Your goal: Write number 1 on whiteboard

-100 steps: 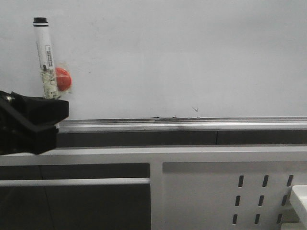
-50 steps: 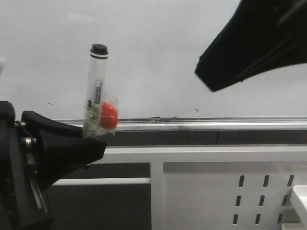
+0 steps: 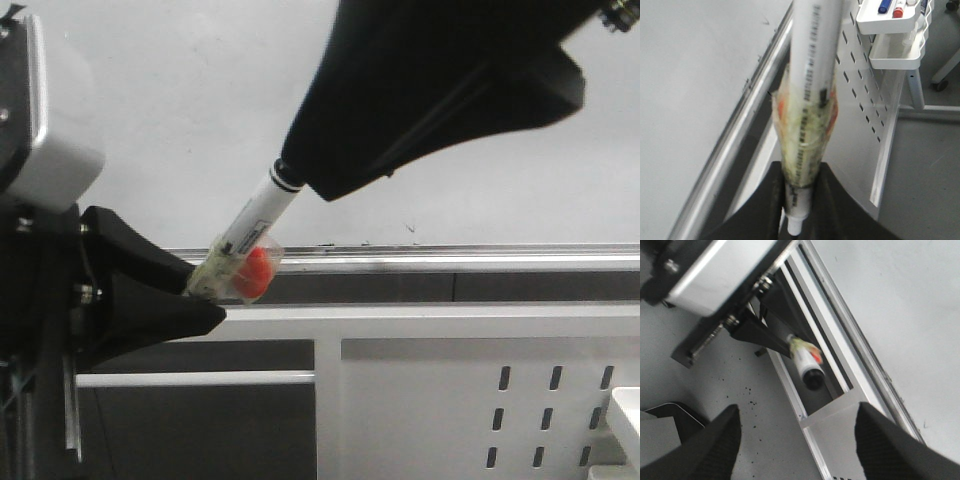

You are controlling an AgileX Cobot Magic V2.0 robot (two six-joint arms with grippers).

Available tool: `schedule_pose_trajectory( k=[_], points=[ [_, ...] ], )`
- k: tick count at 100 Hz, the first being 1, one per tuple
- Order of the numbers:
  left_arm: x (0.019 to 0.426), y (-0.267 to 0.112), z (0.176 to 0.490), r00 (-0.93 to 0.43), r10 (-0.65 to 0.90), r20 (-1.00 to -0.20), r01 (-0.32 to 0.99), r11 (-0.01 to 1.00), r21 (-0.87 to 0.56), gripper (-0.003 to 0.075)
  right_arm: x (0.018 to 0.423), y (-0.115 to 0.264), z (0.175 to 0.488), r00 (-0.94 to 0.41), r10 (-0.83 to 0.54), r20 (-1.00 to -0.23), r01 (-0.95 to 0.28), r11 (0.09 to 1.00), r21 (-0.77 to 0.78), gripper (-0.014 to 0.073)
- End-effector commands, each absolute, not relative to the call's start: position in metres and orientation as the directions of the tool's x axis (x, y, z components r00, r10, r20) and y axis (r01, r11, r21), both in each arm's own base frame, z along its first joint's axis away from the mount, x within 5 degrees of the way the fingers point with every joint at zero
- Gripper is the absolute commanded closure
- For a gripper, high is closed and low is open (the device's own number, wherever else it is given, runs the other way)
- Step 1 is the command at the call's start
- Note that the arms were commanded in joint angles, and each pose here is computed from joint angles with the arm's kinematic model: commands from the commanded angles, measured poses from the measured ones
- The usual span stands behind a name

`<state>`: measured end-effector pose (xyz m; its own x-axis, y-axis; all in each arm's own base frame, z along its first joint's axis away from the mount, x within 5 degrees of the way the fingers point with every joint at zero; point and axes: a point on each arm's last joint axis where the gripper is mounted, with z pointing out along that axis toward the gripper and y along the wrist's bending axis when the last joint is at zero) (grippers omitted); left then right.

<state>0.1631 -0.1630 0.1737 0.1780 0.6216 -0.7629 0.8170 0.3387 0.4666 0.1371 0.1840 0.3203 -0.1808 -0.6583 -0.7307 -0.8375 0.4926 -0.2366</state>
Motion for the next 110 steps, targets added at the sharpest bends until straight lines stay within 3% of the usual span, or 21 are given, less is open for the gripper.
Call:
schedule_pose_trajectory(
  k=[1,31,77,88,99,110],
  points=[
    [0.166,-0.175,0.197,0.296,0.555,-0.777,0.786,0.320,0.529,0.0731,0.138,0.187,0.341,-0.092,-0.597,-0.797,-0.827,0.491,-0.273,0.0155],
    [0.161,-0.191,0.209,0.372,0.515,-0.772,0.785,0.269,0.558,0.0731,0.142,0.193,0.335,-0.090,-0.612,-0.786,-0.829,0.483,-0.281,0.0155],
    [0.157,-0.192,0.230,0.413,0.476,-0.776,0.759,0.291,0.583,0.0731,0.148,0.199,0.325,-0.077,-0.657,-0.750,-0.829,0.460,-0.318,0.0178],
    [0.157,-0.192,0.230,0.413,0.477,-0.776,0.759,0.290,0.583,0.0731,0.148,0.199,0.325,-0.077,-0.657,-0.750,-0.829,0.460,-0.318,0.0322],
    [0.157,-0.192,0.230,0.413,0.477,-0.776,0.759,0.290,0.583,0.0731,0.148,0.199,0.325,-0.077,-0.657,-0.750,-0.829,0.460,-0.318,0.0666],
    [0.157,-0.192,0.230,0.410,0.482,-0.774,0.760,0.289,0.582,0.0731,0.149,0.200,0.326,-0.069,-0.648,-0.758,-0.828,0.461,-0.319,0.0664]
  ],
)
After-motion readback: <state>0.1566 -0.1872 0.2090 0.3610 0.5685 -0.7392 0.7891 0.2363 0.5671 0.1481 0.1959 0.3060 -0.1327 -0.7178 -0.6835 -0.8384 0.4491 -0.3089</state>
